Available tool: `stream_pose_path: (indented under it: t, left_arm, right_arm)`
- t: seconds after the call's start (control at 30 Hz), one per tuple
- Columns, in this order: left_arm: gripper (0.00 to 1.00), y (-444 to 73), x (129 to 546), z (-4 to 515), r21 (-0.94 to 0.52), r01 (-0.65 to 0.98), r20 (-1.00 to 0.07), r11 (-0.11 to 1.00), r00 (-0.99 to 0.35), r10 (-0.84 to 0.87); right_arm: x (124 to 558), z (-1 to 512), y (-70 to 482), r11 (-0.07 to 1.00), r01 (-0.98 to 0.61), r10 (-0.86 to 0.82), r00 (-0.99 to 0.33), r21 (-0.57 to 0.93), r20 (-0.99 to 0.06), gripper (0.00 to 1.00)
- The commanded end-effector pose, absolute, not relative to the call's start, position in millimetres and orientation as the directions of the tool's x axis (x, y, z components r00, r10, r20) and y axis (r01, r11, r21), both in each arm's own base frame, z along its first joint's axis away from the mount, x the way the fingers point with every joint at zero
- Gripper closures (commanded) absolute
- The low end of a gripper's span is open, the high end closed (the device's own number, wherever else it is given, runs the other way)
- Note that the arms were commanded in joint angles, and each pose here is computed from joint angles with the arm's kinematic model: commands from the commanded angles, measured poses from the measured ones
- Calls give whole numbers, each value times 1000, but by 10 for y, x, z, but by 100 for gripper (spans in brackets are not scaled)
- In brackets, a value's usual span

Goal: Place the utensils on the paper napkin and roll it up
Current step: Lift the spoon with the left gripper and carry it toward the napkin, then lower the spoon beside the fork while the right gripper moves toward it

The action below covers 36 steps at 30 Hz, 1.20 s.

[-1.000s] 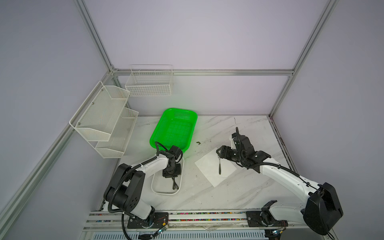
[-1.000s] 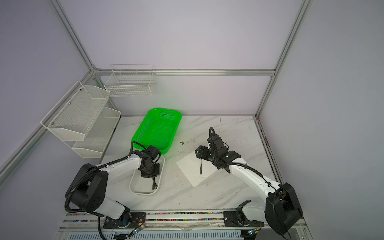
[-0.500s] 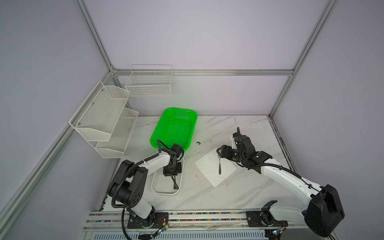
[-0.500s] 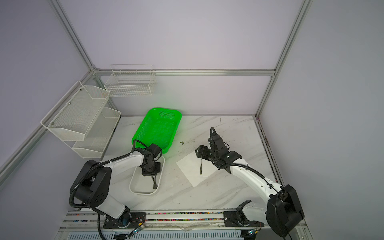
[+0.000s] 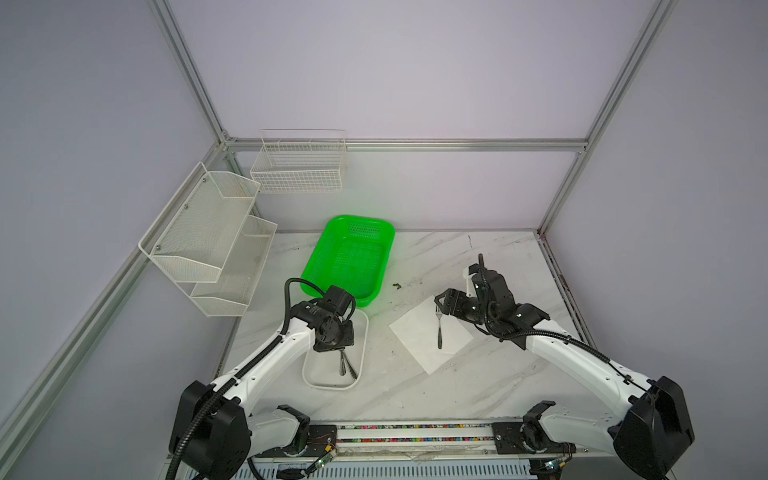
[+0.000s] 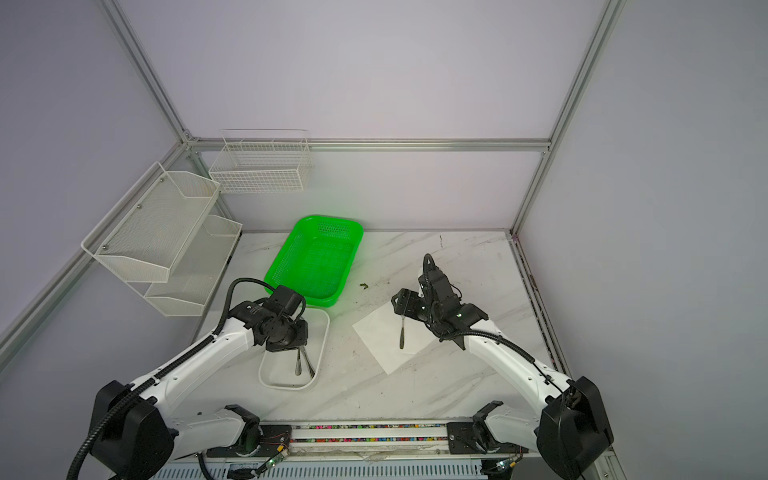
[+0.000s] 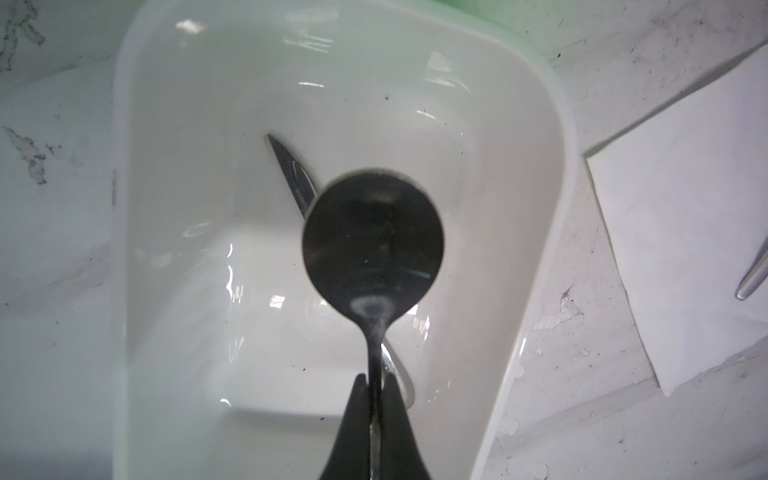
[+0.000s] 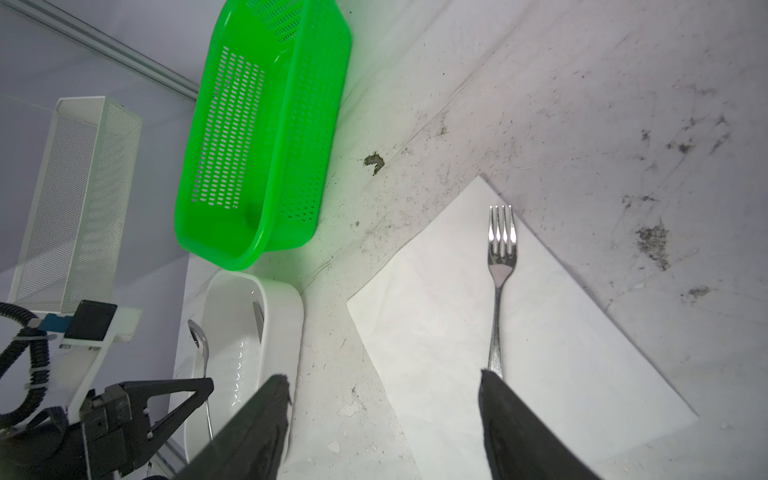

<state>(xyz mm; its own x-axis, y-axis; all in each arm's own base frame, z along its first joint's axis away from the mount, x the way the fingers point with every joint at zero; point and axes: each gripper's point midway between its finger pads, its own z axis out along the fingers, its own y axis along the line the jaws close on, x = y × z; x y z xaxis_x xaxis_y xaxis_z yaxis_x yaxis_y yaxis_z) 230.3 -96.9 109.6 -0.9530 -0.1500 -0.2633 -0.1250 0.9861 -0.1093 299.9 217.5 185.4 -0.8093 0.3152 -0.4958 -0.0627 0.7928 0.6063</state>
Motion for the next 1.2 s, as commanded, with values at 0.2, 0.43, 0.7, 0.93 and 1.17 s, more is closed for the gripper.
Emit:
stream_pose_path:
  t: [0.2, 0.43, 0.7, 0.93, 1.17]
  left_arm:
    - [100, -1904, 2560, 2069, -518, 169, -421, 838, -904, -79]
    - [100, -2719, 2888, 1887, -580, 214, -354, 786, -935, -7]
    - [100, -3444, 3384, 1419, -564, 205, -292, 800, -955, 39]
    - [100, -3731, 3633, 1211, -548, 182, -291, 816, -956, 17]
    - [99, -3853, 3660, 943, -520, 159, -255, 839, -967, 25]
  right_arm:
    - [3049, 1614, 2036, 824, 32, 366, -792, 566, -489, 26]
    - [3095, 1516, 1919, 828, 88, 405, -777, 554, -481, 26]
    - [3153, 1237, 1549, 836, 184, 448, -773, 517, -449, 26]
    - [3138, 1123, 1400, 839, 199, 447, -782, 507, -434, 26]
    - [3124, 1082, 1390, 841, 199, 442, -789, 503, -427, 26]
